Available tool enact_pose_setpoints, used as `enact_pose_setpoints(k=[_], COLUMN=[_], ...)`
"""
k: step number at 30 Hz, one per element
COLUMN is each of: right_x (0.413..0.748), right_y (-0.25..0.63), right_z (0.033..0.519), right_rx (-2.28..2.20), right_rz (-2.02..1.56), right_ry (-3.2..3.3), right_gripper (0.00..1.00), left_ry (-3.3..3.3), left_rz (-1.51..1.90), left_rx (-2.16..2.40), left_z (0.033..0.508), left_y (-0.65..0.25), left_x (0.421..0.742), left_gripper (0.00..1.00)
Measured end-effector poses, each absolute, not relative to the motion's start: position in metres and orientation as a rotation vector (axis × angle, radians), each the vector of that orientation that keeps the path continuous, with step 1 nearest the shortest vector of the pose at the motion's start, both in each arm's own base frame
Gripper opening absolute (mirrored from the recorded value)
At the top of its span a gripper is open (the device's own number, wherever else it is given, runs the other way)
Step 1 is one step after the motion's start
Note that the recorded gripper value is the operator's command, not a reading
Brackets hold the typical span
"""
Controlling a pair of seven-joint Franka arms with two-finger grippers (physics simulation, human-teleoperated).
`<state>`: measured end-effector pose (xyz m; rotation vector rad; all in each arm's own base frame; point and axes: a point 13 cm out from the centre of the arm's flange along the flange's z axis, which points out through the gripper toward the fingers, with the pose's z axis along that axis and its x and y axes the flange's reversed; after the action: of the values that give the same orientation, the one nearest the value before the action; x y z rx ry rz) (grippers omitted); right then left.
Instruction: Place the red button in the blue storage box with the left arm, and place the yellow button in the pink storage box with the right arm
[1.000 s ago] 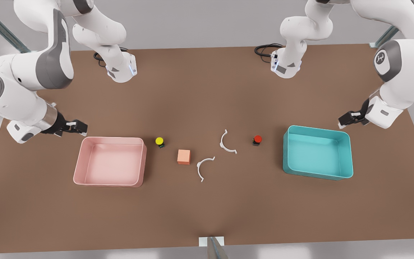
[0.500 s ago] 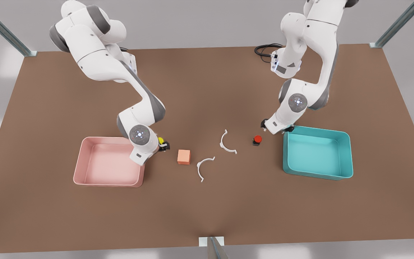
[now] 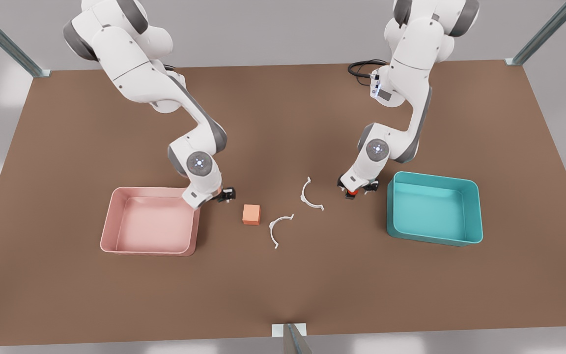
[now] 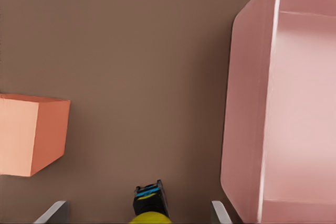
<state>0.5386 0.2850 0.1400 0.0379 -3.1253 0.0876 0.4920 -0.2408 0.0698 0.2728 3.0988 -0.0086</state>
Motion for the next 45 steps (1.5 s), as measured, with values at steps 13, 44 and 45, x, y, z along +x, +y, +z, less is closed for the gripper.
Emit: enact_pose_setpoints(k=[13, 44, 45], right_x=[0.495, 0.498, 0.498], right_y=[0.293, 0.281, 0.280], right_z=[0.090, 0.054, 0.053], right_rx=[-0.083, -0.137, -0.134], right_rz=[0.057, -0.015, -0.014], right_ry=[-3.072, -3.109, -3.108], right_gripper=[1.00, 0.60, 0.58], left_ry=[3.074, 3.143, 3.144], left_rz=[-0.023, -0.085, -0.086], left_rx=[0.196, 0.017, 0.046], left_z=[0.071, 0.178, 0.178], left_y=[-0.246, 0.039, 0.039], left_x=[0.505, 0.594, 0.594], left_gripper=[0.52, 1.00, 1.00])
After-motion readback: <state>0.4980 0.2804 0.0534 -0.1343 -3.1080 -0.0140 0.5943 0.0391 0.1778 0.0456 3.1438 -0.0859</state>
